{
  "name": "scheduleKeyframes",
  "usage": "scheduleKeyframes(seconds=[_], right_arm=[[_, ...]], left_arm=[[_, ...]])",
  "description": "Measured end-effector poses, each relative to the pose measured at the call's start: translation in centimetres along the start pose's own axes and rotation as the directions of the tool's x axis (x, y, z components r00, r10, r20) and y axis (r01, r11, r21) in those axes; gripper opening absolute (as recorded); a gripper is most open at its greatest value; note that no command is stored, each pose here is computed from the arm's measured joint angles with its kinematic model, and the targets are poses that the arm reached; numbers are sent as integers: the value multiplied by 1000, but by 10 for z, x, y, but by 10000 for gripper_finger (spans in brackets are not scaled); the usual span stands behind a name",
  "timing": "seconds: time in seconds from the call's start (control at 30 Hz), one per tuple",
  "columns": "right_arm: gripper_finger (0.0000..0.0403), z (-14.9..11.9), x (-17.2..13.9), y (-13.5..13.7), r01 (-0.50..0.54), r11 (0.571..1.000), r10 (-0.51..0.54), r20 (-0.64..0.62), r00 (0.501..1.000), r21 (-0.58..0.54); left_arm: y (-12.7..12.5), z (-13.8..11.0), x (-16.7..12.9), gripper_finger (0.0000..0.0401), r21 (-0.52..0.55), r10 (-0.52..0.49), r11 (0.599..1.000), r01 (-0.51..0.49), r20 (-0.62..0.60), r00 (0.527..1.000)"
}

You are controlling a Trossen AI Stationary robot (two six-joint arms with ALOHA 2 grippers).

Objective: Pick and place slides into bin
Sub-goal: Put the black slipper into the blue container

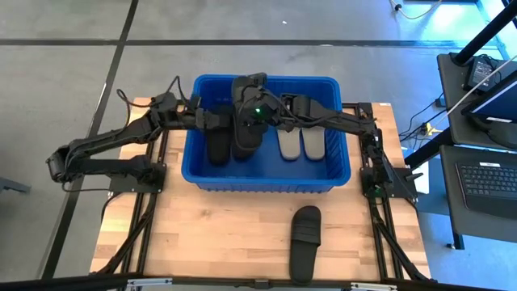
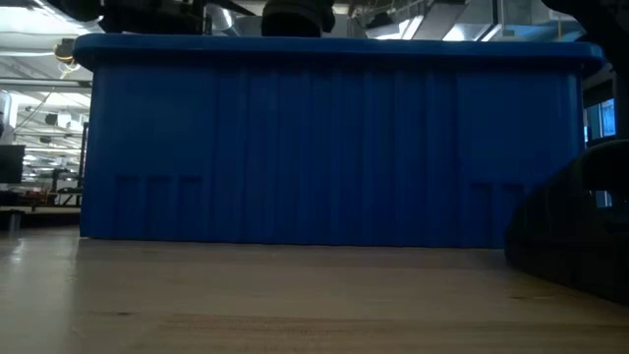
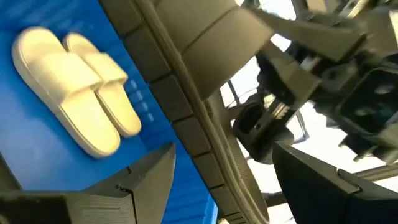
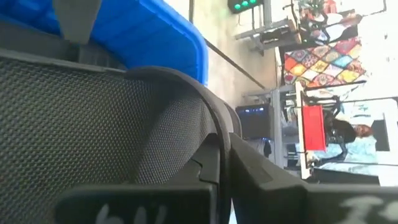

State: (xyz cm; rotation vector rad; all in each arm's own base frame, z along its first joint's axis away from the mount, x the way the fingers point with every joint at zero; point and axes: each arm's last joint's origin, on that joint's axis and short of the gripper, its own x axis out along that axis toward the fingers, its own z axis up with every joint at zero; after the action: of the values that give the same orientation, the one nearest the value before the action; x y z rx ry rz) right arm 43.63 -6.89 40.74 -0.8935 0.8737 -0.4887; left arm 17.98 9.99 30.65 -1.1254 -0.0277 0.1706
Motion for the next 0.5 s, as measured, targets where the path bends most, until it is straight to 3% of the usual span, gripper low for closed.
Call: scheduleKeyframes(seconds=[0.27, 0.5], right_arm=[[17, -3, 5, -4, -33, 992, 29, 31, 999, 118], [17, -1, 17, -5, -54, 978, 38, 83, 996, 200]], left_arm=[[-13, 12, -27, 261, 101, -53, 994, 41, 122, 991], [-30, 10, -50, 261, 255, -127, 964, 77, 187, 974]])
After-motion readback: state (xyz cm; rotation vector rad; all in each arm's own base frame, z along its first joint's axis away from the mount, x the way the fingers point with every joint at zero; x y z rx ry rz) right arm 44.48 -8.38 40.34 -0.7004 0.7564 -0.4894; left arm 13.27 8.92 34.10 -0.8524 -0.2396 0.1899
